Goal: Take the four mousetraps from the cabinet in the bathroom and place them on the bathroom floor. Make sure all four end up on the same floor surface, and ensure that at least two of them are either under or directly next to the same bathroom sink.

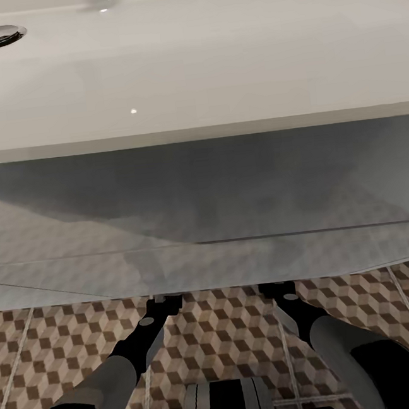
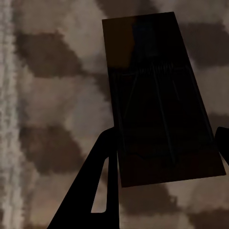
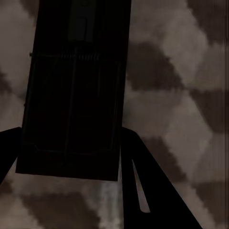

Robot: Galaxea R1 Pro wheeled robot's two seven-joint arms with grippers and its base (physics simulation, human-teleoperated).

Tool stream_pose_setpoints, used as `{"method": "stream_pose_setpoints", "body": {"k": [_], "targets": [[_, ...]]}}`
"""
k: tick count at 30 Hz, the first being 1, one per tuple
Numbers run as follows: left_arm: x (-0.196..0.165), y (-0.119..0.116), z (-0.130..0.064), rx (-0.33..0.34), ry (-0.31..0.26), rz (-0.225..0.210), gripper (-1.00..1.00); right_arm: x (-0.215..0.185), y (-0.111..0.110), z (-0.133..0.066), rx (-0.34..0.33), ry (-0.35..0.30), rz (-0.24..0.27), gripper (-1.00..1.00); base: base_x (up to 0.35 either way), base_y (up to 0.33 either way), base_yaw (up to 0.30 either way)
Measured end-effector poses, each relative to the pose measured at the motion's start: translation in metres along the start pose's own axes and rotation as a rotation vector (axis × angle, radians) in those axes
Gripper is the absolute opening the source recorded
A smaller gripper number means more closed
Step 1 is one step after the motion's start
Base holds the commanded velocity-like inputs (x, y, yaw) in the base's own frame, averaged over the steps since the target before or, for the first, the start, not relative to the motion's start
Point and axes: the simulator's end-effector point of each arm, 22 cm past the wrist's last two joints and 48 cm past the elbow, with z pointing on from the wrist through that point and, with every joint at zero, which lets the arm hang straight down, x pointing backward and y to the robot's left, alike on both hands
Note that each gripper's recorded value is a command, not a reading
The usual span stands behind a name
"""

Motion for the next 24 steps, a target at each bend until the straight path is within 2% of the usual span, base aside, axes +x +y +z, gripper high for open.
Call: {"method": "stream_pose_setpoints", "body": {"k": [10,24], "targets": [[0.002,0.003,0.0,-0.003,0.003,0.002,-1.0,0.013,-0.003,-0.001,0.005,0.027,-0.007,-1.0,0.0,0.0,0.0],[0.001,0.001,0.0,-0.002,0.002,0.0,-1.0,0.015,0.0,-0.001,-0.009,0.029,-0.003,-1.0,0.0,0.0,0.0]]}}
